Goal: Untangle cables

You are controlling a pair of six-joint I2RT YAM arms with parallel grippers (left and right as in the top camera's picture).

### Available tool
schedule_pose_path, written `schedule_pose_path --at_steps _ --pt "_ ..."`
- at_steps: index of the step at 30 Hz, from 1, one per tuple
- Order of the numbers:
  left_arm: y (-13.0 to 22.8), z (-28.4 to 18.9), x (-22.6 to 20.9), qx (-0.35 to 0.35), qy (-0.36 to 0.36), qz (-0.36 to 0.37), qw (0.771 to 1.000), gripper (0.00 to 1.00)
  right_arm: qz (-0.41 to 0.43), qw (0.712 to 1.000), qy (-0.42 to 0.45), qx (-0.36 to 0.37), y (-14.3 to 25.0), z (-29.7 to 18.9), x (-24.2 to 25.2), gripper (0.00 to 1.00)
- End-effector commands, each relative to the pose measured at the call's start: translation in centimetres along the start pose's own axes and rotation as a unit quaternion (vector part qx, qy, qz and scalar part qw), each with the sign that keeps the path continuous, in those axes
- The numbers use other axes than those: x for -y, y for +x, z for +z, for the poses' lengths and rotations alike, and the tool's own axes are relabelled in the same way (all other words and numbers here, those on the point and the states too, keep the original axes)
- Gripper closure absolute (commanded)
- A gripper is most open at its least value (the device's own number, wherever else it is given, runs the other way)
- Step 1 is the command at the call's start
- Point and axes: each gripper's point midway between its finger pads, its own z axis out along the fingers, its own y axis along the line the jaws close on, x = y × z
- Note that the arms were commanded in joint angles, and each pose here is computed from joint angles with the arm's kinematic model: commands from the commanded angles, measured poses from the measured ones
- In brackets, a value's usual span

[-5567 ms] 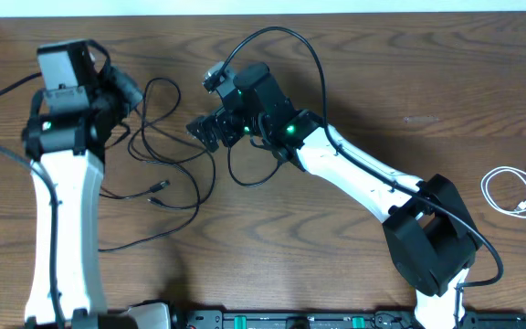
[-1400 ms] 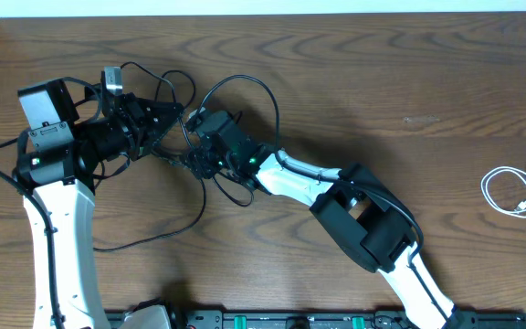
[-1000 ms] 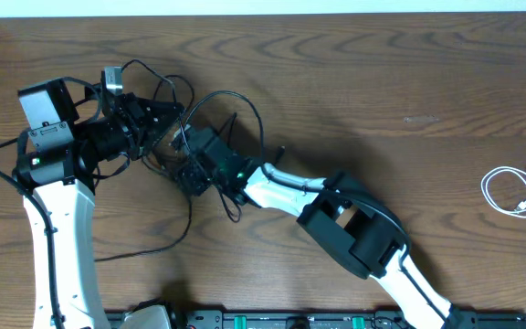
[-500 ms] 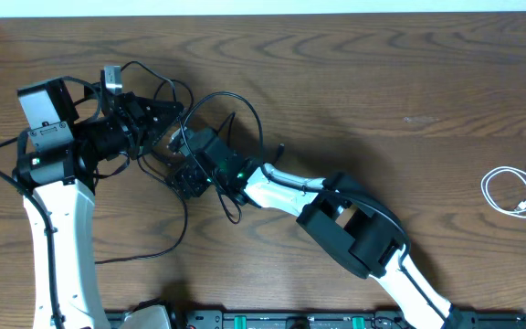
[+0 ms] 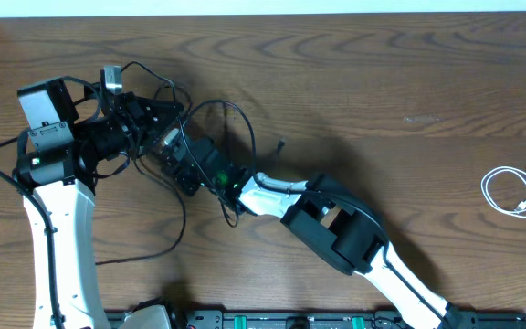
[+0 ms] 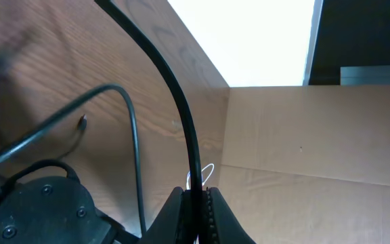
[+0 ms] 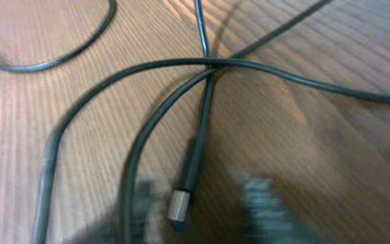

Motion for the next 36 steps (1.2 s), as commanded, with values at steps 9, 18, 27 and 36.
schedule_pose_path --at_steps 9,18,27,36 --pt "-0.8 -0.1 -1.0 0.025 -0.03 0.004 0.999 0.93 0.056 0.996 -0.017 -0.063 0.6 -2.1 2.1 0.99" --pt "-1.9 -0.3 -2.3 0.056 -0.069 0.004 0.996 0.18 0.077 0.982 0.028 -0.168 -4.2 -13.7 3.4 0.99" --pt "-2.4 -0.5 -2.9 0.07 -0.088 0.012 0.994 0.18 0.027 0.987 0.067 -0.143 -9.7 -21.8 4.7 0.99" --pt "-0.9 0.0 -6.9 0.061 -0.221 0.062 0.971 0.28 0.031 0.967 0.091 -0.236 -5.5 -24.0 5.3 0.99"
